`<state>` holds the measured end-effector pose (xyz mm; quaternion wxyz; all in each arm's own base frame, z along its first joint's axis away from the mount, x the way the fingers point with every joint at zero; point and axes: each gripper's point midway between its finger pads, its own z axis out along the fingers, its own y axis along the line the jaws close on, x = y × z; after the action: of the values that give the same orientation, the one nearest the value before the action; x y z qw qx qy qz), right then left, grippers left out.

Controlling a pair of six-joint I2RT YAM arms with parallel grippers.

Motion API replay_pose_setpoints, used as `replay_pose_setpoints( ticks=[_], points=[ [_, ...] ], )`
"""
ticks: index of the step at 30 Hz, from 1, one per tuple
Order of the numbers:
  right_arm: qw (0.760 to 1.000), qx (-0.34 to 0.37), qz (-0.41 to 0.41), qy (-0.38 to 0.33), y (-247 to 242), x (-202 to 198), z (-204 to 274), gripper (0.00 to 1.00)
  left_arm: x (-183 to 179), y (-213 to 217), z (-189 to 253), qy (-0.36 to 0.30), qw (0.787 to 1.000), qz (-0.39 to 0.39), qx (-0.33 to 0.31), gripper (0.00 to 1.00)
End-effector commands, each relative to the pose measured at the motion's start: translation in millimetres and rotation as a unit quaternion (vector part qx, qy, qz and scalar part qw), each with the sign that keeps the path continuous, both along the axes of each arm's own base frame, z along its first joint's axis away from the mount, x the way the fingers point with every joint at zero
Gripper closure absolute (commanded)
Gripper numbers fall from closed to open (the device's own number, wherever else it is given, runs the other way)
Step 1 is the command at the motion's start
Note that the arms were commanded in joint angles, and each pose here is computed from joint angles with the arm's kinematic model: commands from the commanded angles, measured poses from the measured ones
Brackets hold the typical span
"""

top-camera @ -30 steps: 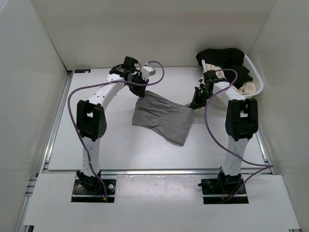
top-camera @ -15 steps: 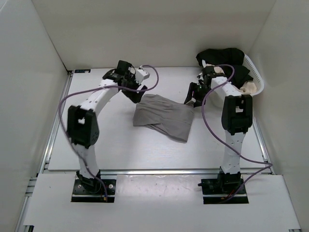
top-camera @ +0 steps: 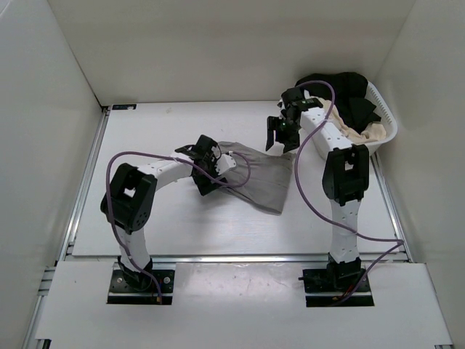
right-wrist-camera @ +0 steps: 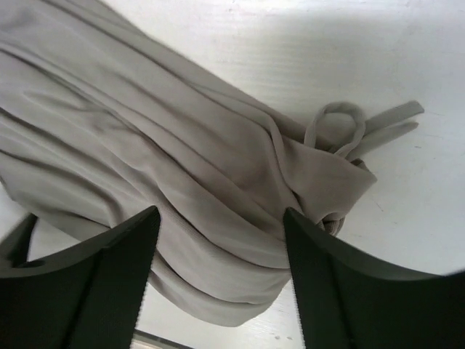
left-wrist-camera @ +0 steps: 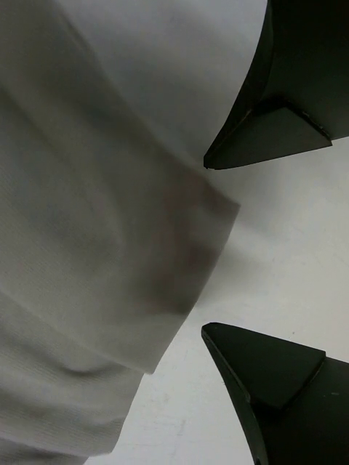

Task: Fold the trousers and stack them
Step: Fold the trousers

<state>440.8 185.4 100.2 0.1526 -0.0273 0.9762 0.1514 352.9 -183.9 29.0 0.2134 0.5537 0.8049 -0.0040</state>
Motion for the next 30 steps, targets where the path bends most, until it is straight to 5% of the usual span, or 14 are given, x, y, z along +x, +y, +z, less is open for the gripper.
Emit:
replay_pose_setpoints(
  ticks=[1,3,7,8,9,12,14,16,17,22,26,27,28,30],
  points=[
    [0.999,-0.03,0.041,-0.009,5.0,-3.9,3.5,0.25,40.8,-10.4,29.0,-0.083,0.996,0.024,-0.015,0.02],
    [0.998,-0.015,0.06,0.0,17.2,-7.4,-3.7,0.24,39.9,-10.4,24.9,-0.077,0.996,0.029,-0.015,0.08],
    [0.996,0.014,0.086,0.028,41.5,-14.9,-25.5,0.24,24.9,-6.9,8.7,-0.05,0.998,0.032,-0.015,0.54],
    [0.995,0.007,0.093,0.024,45.5,-12.3,-29.3,0.24,22.2,-5.3,5.6,-0.046,0.998,0.032,-0.013,0.82],
    [0.994,-0.001,0.102,0.022,54.2,-14.3,-30.1,0.24,21.8,-5.5,5.4,-0.045,0.998,0.036,-0.015,0.86],
    [0.993,-0.04,0.109,0.034,55.5,-9.1,-51.6,0.24,7.5,0.5,-1.1,-0.028,0.999,0.04,-0.013,0.86],
    [0.993,-0.055,0.091,0.044,51.2,-8.3,-61.0,0.32,-2.4,5.9,-4.0,-0.021,0.999,0.045,-0.011,0.86],
    [0.993,-0.082,0.078,0.04,41.6,-5.9,-65.2,0.5,-12.2,11.2,-5.4,-0.013,0.999,0.049,-0.008,0.86],
    [0.994,-0.084,0.067,0.028,41.7,1.0,-65.1,0.76,-20.2,17.7,-5.5,-0.013,0.999,0.051,-0.003,0.86],
    [0.995,-0.092,0.031,-0.02,41.5,25.0,-55.5,0.97,-39.9,31.5,-11.8,-0.001,0.999,0.053,0.011,0.8],
    [0.997,-0.061,0.026,-0.034,53.8,33.0,-46.1,0.89,-31.2,27.8,1.4,-0.014,0.998,0.06,0.005,0.59],
    [0.997,-0.046,0.038,-0.041,59.4,33.8,-39.3,0.53,-31.6,28.0,3.7,-0.011,0.998,0.06,0.007,0.48],
    [0.997,-0.038,0.051,-0.04,62.5,32.0,-38.8,0.38,-34.2,27.8,5.5,-0.002,0.998,0.058,0.007,0.4],
    [0.996,-0.035,0.054,-0.055,62.2,33.5,-24.0,0.27,-24.2,20.7,22.9,-0.006,0.998,0.063,-0.01,0.3]
  ],
)
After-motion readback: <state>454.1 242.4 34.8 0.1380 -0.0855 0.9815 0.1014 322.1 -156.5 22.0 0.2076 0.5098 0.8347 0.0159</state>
